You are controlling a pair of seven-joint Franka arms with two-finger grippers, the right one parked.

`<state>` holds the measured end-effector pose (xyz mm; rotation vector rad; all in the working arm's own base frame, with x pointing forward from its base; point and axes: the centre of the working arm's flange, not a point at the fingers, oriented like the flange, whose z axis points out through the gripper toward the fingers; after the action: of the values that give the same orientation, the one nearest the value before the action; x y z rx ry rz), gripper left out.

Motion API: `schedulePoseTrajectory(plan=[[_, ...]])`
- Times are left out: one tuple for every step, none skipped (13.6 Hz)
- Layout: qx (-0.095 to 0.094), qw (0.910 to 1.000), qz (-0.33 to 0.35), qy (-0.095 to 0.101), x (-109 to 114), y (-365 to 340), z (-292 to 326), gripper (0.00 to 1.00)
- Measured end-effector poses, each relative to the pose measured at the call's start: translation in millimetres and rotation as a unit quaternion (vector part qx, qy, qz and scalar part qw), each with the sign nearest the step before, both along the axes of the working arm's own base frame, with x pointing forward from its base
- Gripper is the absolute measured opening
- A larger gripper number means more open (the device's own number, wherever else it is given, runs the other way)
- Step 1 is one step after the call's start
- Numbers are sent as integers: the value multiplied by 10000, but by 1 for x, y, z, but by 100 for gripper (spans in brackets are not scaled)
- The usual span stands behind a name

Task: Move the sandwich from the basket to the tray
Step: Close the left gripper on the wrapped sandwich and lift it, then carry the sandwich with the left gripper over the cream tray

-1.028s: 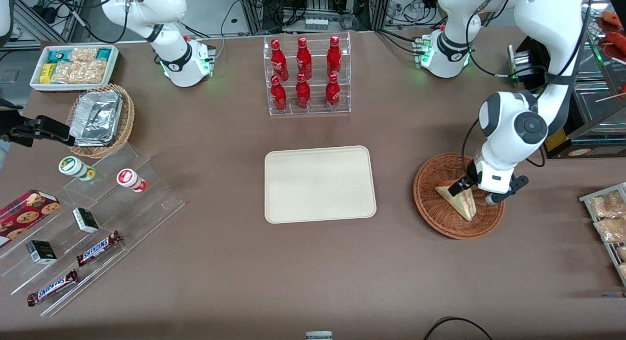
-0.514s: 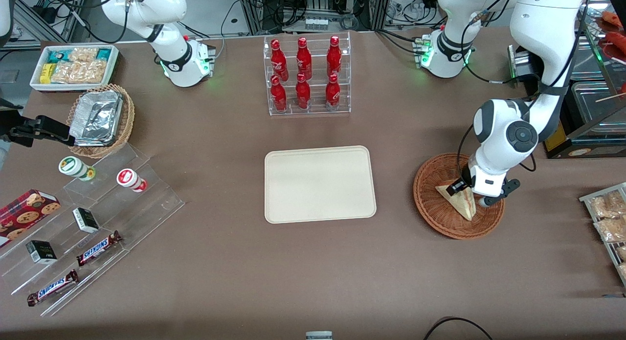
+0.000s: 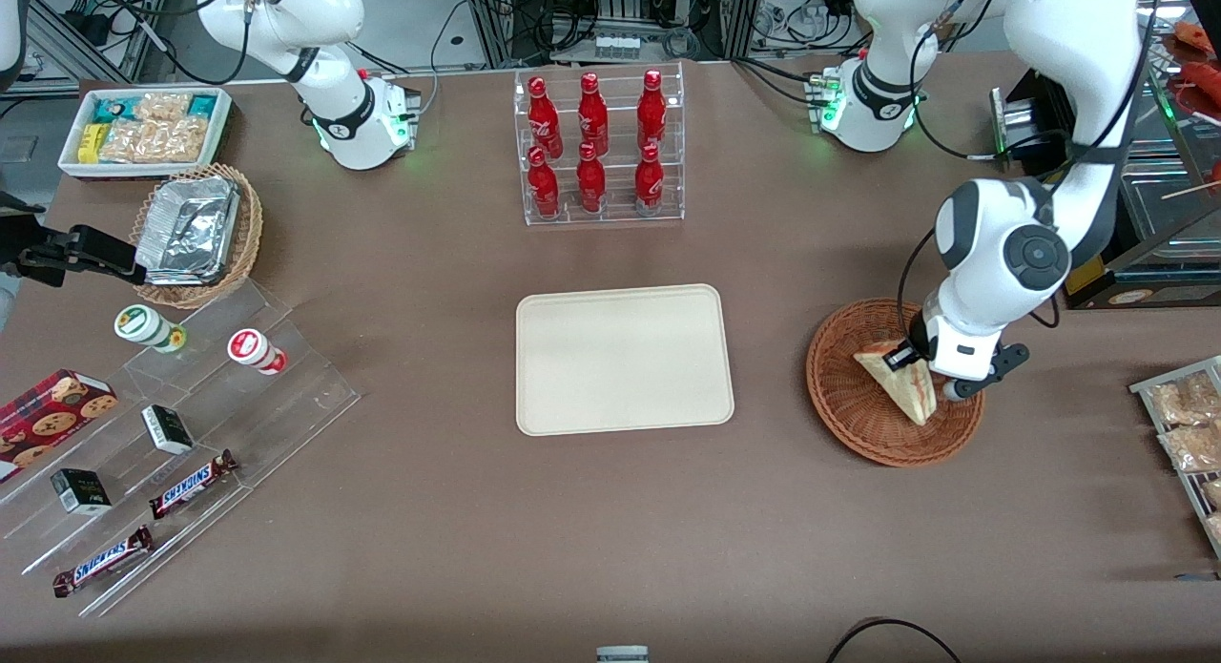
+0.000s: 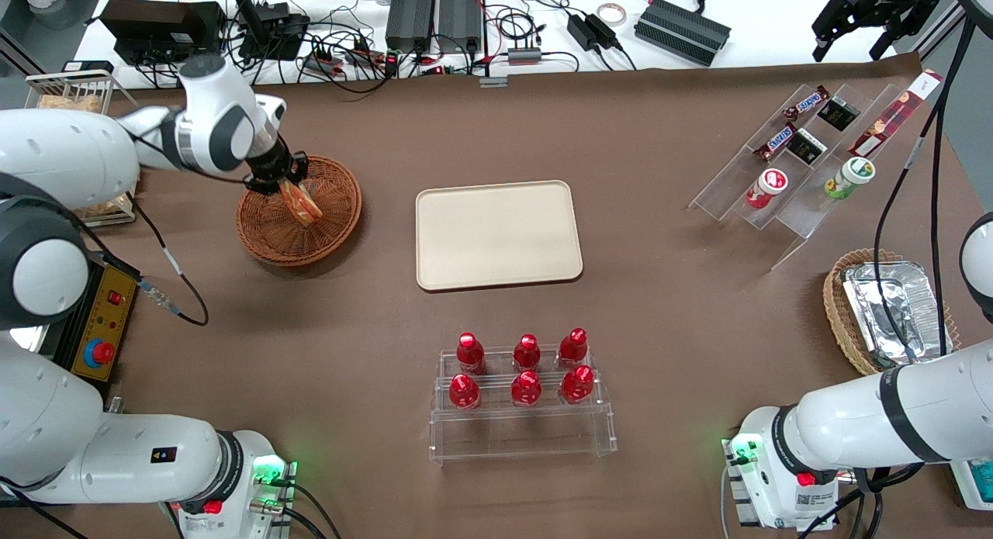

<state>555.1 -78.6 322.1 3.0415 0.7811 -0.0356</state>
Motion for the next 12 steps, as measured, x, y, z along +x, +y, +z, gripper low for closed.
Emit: schedulePoseTrajectory(plan=[[90, 9999, -118, 71, 2, -8, 29, 22], [190, 9993, -272, 143, 3, -20, 59, 18], [251, 9986, -406, 209, 2, -36, 86, 18], [286, 9980, -517, 245, 1, -56, 110, 18], [307, 9974, -615, 232, 0, -79, 131, 18], [316, 9966, -732, 194, -5, -106, 144, 18], [317, 9955, -879, 158, -11, -135, 149, 18], [314, 9938, -1057, 142, -19, -166, 148, 18], [315, 9918, -1228, 163, -27, -195, 143, 18], [317, 9898, -1373, 192, -32, -222, 135, 18], [318, 9880, -1496, 224, -37, -248, 126, 18], [310, 9860, -1617, 250, -39, -272, 116, 18]])
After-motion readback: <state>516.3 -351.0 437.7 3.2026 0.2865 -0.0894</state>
